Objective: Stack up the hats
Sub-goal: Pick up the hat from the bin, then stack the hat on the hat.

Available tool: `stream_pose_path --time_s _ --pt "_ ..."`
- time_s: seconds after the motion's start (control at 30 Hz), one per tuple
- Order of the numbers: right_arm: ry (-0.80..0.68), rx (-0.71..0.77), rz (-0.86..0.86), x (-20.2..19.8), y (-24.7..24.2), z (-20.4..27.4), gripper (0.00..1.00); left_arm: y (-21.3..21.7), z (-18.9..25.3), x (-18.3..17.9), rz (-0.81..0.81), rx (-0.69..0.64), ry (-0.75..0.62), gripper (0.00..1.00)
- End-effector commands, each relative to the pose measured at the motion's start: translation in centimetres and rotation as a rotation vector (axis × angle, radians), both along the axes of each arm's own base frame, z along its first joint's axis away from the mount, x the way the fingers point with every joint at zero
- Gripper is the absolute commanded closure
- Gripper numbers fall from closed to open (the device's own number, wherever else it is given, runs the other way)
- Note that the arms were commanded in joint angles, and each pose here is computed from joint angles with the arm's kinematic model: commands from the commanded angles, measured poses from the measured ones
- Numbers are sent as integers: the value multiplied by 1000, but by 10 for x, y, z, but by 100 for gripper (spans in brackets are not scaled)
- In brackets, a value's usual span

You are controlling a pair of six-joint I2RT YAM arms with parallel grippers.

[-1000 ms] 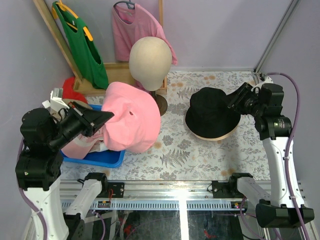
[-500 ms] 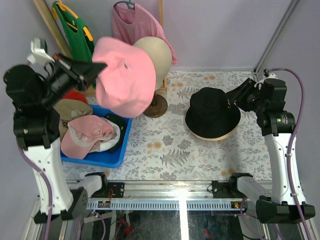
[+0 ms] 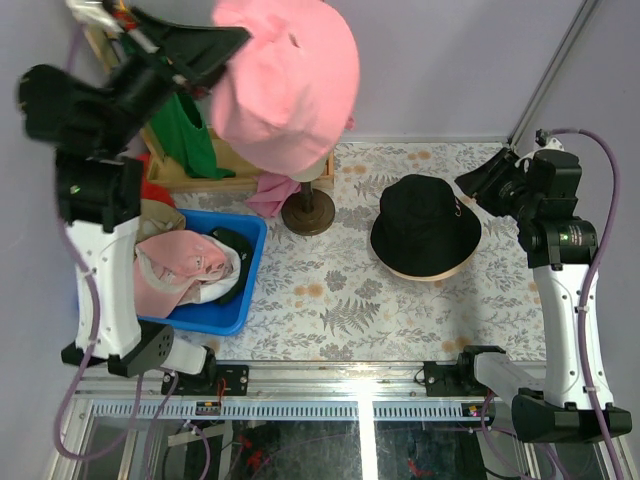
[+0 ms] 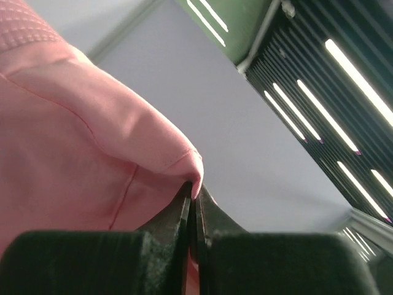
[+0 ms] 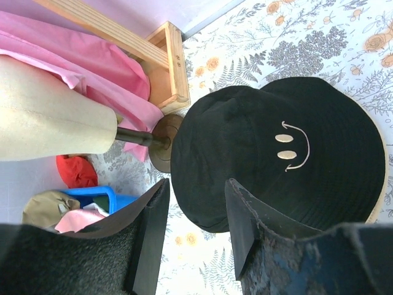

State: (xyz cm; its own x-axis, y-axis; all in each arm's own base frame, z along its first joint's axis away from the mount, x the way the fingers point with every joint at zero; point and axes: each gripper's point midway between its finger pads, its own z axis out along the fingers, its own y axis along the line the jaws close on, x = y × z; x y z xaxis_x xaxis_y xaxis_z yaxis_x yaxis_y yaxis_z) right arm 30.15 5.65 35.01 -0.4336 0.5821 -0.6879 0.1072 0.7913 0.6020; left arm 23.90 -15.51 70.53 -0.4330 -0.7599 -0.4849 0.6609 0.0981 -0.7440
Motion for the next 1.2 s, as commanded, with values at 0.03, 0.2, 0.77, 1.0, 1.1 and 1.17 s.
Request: stream_pose_path --time_s 0.03,0.2,0.77,1.0,1.1,1.17 --pt "-41 -10 -30 -2 -5 23 52 -77 -15 12 -131 67 -84 100" --pt "-45 -42 -63 -10 -13 31 52 -140 -52 25 -183 149 -52 100" --pt "-71 -108 -272 -44 -50 22 48 -248 -197 65 -236 391 174 100" --pt "-52 -102 -273 -43 -50 4 47 -270 -259 78 -262 516 266 100" --pt "-49 -94 -276 -41 -49 -5 47 -273 -283 85 -251 561 298 100" --pt "-43 -91 -278 -39 -49 -11 47 -274 -294 89 -247 589 307 100"
